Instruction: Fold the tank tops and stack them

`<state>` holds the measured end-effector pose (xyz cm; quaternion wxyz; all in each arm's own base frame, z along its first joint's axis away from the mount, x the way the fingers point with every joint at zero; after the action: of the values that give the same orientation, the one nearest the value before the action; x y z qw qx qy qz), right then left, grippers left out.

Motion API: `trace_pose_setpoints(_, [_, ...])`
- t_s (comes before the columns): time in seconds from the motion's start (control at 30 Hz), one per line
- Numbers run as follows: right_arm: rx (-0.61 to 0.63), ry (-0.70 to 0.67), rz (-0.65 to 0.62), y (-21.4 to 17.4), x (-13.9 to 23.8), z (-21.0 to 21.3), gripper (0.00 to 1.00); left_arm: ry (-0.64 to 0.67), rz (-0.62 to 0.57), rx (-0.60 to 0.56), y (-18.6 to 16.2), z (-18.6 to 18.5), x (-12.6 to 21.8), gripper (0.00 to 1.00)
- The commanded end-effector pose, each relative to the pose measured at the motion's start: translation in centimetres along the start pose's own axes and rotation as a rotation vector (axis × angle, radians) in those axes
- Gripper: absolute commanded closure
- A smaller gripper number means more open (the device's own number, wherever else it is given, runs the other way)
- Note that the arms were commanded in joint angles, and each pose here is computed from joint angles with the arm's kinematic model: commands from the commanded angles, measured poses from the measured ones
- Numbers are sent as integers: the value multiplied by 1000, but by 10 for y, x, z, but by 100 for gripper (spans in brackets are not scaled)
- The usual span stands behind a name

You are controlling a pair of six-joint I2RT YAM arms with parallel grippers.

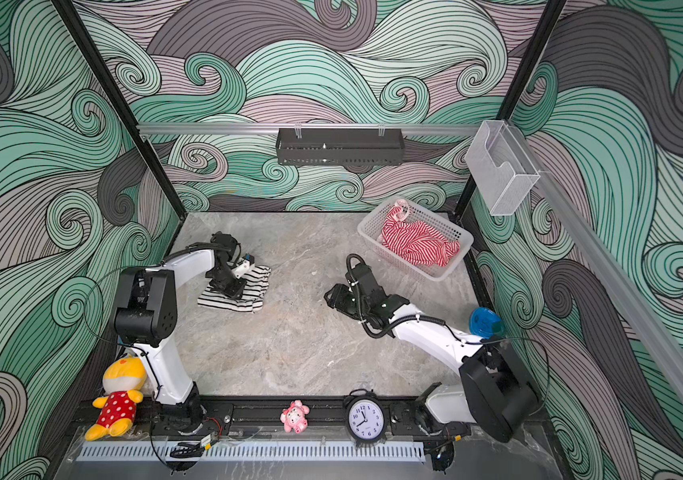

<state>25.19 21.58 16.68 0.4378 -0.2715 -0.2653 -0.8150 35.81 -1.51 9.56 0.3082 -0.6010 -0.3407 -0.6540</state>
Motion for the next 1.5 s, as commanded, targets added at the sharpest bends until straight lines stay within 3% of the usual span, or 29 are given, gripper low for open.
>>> trace_pose_setpoints(0.0, [-1,26,10,3,-6,8,44,40,61,43,-12,35,0,70])
trace_pose_setpoints(0.17, [-4,40,27,3,-13,11,44,24,28,183,-21,75,9,70])
trace_pose_setpoints(0.23, [1,40,33,3,-15,11,44,-25,-31,201,-17,74,19,70])
trace_pose_setpoints(0.3, [3,36,34,2,-15,11,43,-81,-111,176,-7,59,31,70])
trace_pose_setpoints(0.43, [5,24,33,3,-15,9,42,-64,-196,56,17,17,52,69])
trace_pose_setpoints(0.57, [-2,-37,33,2,-15,-1,36,-91,-190,-69,39,-31,52,69])
trace_pose_setpoints(0.73, [3,-130,46,-1,-15,-15,25,-128,-113,-87,55,-43,25,69])
trace_pose_setpoints(1.03, [-1,-170,20,-5,-5,-31,24,-31,-18,-84,55,-23,-5,69])
trace_pose_setpoints(1.47, [-20,-119,42,-6,-17,-26,24,50,6,23,54,47,-17,69])
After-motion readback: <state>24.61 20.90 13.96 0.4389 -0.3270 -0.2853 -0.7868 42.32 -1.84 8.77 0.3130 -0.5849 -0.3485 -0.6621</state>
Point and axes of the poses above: each gripper's point midway between its finger pads, its own x axis back along the fingers, its own z axis along the line the jaws close on, y = z × x, the point moved 7 cm from there along x, back along the fingers, and after that the axes turned 10 degrees about -x, right-handed, at the moved point
